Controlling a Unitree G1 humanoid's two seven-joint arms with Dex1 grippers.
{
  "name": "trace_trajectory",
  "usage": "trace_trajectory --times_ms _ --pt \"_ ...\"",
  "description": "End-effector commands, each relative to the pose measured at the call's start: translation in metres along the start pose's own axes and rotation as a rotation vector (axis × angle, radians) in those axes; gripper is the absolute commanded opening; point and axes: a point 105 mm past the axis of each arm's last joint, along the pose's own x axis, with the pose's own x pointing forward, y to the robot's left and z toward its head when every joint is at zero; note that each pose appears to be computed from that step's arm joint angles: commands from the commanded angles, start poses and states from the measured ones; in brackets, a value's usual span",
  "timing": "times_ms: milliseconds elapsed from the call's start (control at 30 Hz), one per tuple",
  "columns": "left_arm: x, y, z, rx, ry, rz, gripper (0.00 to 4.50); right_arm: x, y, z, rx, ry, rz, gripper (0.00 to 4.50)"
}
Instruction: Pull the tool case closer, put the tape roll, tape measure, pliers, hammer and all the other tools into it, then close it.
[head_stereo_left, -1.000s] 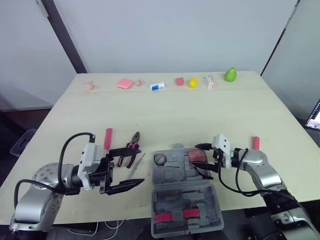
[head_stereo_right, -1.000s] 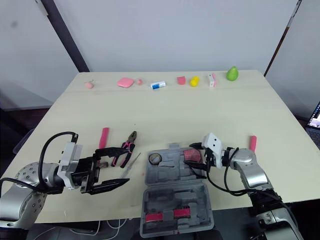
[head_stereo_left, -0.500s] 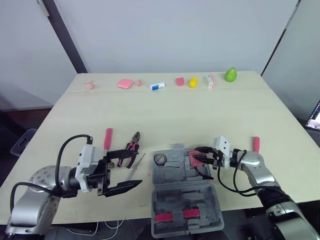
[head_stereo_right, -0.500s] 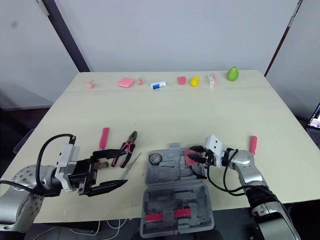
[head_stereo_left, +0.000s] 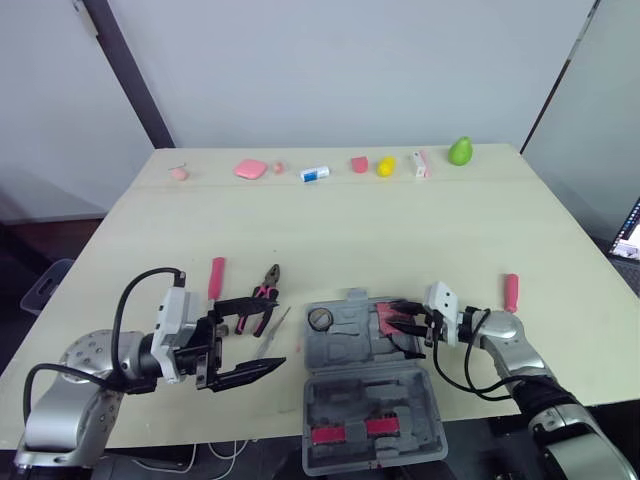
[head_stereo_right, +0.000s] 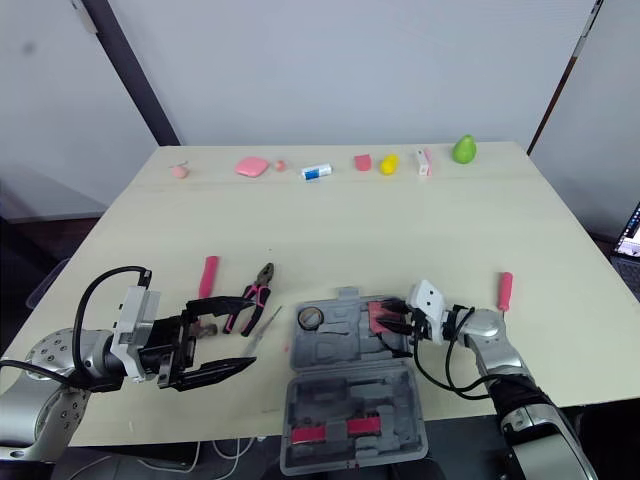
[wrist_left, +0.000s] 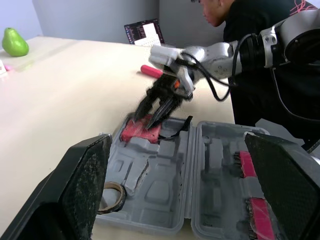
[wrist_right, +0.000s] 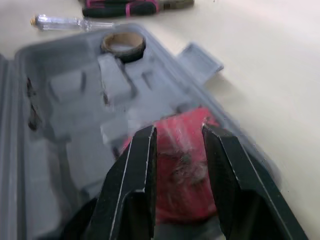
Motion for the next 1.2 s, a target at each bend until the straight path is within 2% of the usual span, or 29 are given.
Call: trace_trajectory --times_ms 33,200,333,400,533,633,767,867,1033,1133,1200 --pt "-0.001 0.000 0.005 0.029 -0.014 0.001 4.50 -0.003 0.011 -0.041 0.099 0.153 0.008 1.47" --pt "-0.002 0.000 0.004 0.023 -0.014 0.008 4.50 -0.006 0.015 -0.061 0.120 0.262 0.017 1.47" --pt "-0.003 0.001 0.001 0.012 -0.020 0.036 4.50 -0.005 0.011 -0.057 0.087 0.250 -0.008 1.47" --pt "-0.005 0.003 -0.004 -0.005 -0.023 0.067 4.50 -0.001 -0.003 -0.025 0.017 0.104 -0.076 1.47" --pt "-0.013 0.013 -0.008 -0.045 -0.043 0.178 4.50 -0.008 -0.018 0.023 -0.061 -0.094 -0.184 1.47" --pt "-0.023 0.019 -0.013 -0.048 -0.039 0.258 4.50 -0.025 -0.020 0.049 -0.091 -0.206 -0.259 1.47" --pt "-0.041 0.016 -0.024 -0.073 -0.019 0.336 4.50 -0.062 -0.016 0.054 -0.060 -0.217 -0.339 1.47" --pt "-0.054 0.015 -0.032 -0.091 -0.012 0.410 4.50 -0.090 -0.010 0.046 -0.028 -0.187 -0.404 1.47" --pt "-0.085 0.011 -0.053 -0.161 0.009 0.591 4.50 -0.158 0.010 0.012 0.078 -0.092 -0.582 1.47" --pt "-0.105 0.005 -0.068 -0.200 0.040 0.700 4.50 -0.194 0.025 -0.003 0.125 -0.067 -0.693 2.13" --pt "-0.116 0.000 -0.075 -0.216 0.059 0.752 4.50 -0.213 0.037 -0.014 0.157 -0.040 -0.741 3.05"
